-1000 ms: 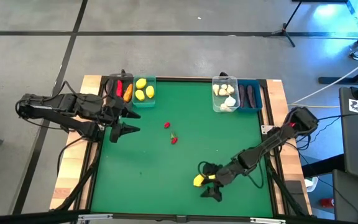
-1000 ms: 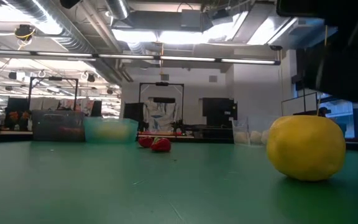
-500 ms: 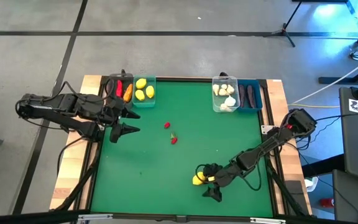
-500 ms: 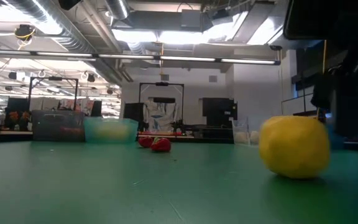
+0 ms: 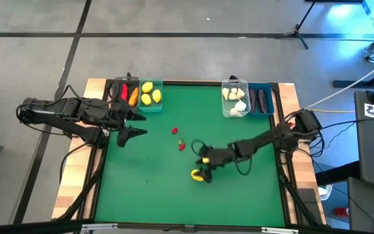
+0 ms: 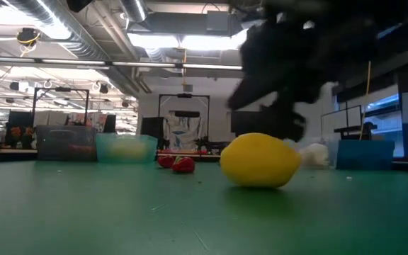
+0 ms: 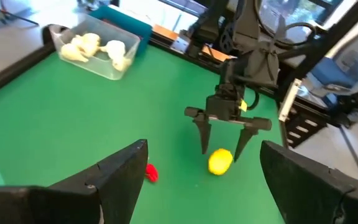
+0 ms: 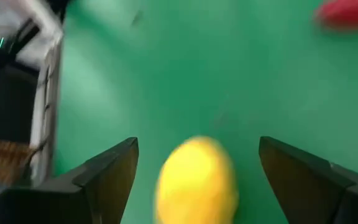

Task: Sort produce into baskets
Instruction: Put the lemon into the transparent light blue bin

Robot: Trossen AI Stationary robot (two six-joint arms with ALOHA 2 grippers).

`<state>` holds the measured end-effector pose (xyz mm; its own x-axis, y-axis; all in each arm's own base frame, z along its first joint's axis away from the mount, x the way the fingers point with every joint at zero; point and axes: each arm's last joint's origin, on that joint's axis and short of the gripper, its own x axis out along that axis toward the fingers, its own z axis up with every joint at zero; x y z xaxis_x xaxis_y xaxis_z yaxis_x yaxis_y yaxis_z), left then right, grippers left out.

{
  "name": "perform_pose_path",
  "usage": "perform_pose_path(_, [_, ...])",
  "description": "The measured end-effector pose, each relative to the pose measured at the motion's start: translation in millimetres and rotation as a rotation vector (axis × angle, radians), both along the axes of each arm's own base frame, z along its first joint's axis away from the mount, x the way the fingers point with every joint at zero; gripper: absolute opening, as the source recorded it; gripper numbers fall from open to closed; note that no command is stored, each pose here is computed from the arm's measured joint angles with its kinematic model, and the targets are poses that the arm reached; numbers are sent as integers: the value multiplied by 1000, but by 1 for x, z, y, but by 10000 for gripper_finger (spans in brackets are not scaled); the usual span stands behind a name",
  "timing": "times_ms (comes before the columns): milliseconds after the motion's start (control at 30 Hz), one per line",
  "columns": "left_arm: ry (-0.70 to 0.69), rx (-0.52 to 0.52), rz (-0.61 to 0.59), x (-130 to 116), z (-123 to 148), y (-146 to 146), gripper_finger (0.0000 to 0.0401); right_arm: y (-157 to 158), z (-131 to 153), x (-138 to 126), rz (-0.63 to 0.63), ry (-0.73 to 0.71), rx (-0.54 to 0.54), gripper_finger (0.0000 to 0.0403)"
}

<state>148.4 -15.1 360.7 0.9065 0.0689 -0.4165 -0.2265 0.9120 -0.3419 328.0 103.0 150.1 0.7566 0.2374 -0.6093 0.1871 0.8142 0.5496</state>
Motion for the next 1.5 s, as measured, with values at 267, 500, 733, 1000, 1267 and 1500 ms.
perform_pose_path(267, [48,16,37,0,-5,1,304,-43,16,19,17,-171,63,330])
perform_pose_path(500, [84,16,41,-2,-8,1,304,15,56,21,296,-276,145,330])
perform_pose_path(733, [81,40,29,-1,-7,1,304,61,24,1,385,-7,16,330])
perform_pose_path(1000, [83,42,28,-2,-7,1,304,49,-11,11,321,96,-36,330])
perform_pose_path(1267, [90,36,31,-2,-8,1,304,6,-20,30,232,89,-72,330])
perform_pose_path(1500, [123,50,69,0,-12,2,304,-36,-1,55,187,23,-21,330])
